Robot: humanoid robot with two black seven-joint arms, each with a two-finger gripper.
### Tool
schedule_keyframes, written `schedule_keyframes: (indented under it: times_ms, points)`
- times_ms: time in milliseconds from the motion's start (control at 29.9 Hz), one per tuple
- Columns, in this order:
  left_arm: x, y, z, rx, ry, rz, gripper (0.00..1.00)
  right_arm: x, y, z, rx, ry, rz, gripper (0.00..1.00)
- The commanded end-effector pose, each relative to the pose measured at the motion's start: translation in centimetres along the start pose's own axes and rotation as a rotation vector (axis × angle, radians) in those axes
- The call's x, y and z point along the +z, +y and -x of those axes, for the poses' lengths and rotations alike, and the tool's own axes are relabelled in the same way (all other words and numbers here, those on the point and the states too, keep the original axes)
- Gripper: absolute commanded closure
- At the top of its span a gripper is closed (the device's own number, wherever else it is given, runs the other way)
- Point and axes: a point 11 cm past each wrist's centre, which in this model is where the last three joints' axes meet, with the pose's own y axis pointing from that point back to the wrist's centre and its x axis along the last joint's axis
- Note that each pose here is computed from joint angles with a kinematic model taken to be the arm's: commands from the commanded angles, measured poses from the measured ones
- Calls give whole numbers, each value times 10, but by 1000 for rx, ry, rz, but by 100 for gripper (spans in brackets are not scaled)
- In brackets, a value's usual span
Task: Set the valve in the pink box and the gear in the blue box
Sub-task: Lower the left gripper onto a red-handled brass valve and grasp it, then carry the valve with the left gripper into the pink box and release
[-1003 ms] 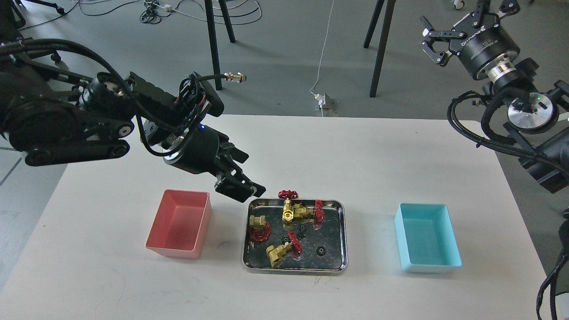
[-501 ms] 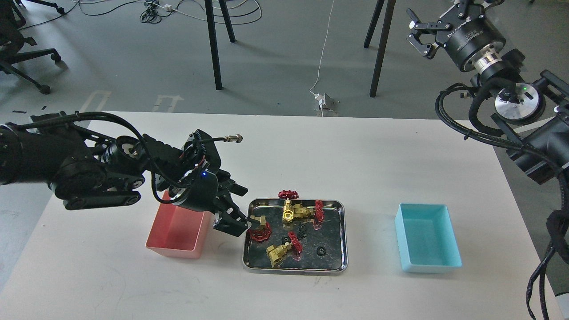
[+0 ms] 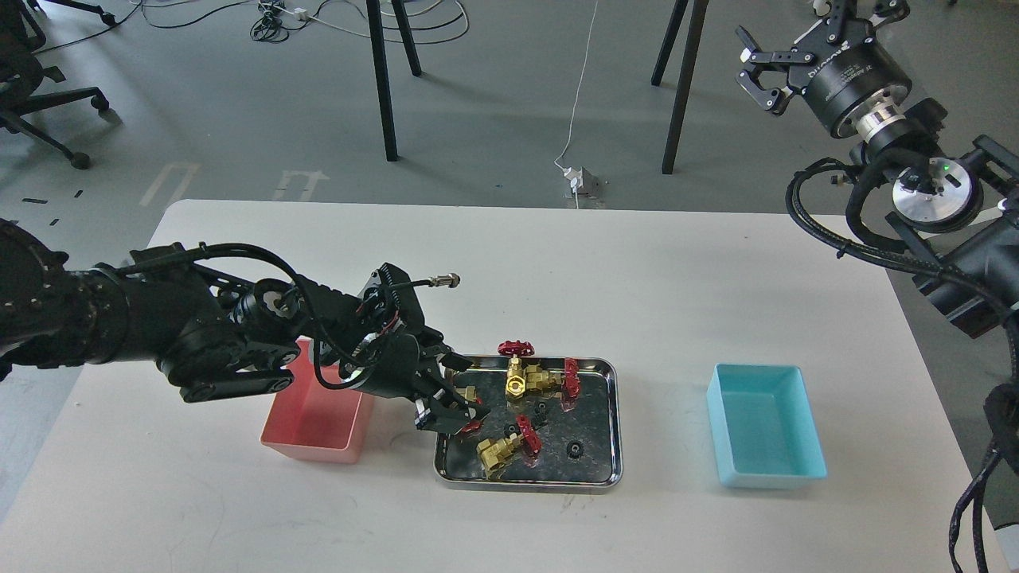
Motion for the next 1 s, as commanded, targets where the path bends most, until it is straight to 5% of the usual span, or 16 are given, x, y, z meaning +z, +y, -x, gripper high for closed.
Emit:
schedule_keyframes:
  times_ms: [0, 134, 568, 735, 969]
  points:
    - [-3, -6, 4, 1, -16, -9, 35, 0, 1, -1, 0, -2, -1, 0]
    - [-2, -6, 9, -17, -53, -2, 42, 2, 2, -3, 6, -2, 3, 0]
    - [-4, -3, 9, 6, -61, -7, 90, 9, 6, -8, 18, -13, 9, 0]
    - [-6, 3, 2, 41, -58, -15, 92, 8, 6, -8, 19, -12, 8, 0]
    - [-24, 58, -37, 177, -29, -78, 92, 2, -1, -1, 20, -22, -16, 0]
